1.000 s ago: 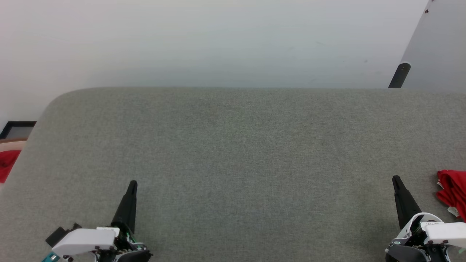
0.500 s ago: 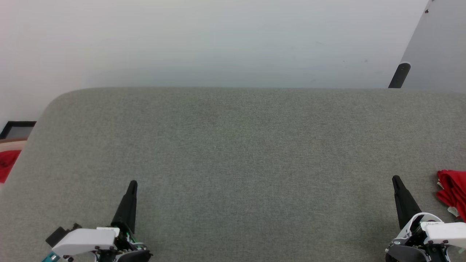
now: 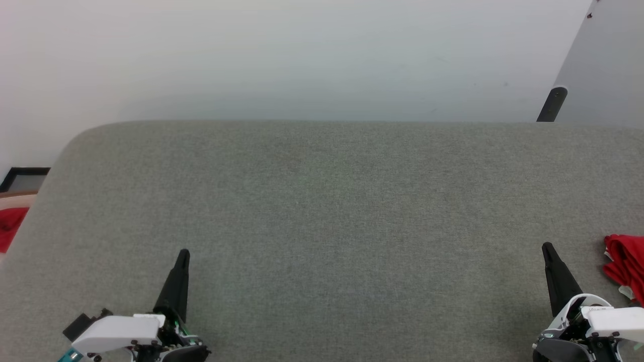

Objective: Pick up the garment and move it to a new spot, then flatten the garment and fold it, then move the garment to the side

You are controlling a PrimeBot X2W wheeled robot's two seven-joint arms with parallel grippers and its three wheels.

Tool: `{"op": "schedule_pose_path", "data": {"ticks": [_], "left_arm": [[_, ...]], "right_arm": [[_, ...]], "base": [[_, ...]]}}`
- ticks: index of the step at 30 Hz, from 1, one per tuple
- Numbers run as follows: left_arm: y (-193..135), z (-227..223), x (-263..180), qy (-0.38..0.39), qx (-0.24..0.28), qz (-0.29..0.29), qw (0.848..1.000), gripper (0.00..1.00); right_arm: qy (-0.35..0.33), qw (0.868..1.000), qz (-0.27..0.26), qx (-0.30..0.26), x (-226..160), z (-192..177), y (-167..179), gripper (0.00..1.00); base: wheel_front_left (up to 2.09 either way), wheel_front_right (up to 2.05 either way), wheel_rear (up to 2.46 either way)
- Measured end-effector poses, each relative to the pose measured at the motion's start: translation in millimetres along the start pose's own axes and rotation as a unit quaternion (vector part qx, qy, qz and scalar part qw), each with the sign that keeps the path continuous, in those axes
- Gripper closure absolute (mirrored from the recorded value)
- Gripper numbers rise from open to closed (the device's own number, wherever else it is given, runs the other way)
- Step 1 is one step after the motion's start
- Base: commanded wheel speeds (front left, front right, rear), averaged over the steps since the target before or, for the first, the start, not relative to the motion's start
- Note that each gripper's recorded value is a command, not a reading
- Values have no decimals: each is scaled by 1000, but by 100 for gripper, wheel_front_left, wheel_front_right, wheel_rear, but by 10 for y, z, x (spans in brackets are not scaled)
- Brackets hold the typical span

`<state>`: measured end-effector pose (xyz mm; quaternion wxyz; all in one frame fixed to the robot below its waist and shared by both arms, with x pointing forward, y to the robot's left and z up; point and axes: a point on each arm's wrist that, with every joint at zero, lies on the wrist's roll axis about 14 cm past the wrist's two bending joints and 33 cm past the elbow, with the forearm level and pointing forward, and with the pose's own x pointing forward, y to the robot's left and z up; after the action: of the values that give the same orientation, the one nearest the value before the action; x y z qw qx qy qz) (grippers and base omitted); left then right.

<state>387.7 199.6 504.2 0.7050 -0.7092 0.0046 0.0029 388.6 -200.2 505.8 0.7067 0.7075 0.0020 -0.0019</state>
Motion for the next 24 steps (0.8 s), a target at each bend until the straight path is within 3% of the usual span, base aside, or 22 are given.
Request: {"op": "schedule_pose_path", "data": {"ticks": [24], "left_arm": [[0, 1, 0, 0, 0, 0, 1000, 100]], "right_arm": [[0, 1000, 0, 0, 0, -1, 0, 100]], "base": [[0, 0, 0]]}}
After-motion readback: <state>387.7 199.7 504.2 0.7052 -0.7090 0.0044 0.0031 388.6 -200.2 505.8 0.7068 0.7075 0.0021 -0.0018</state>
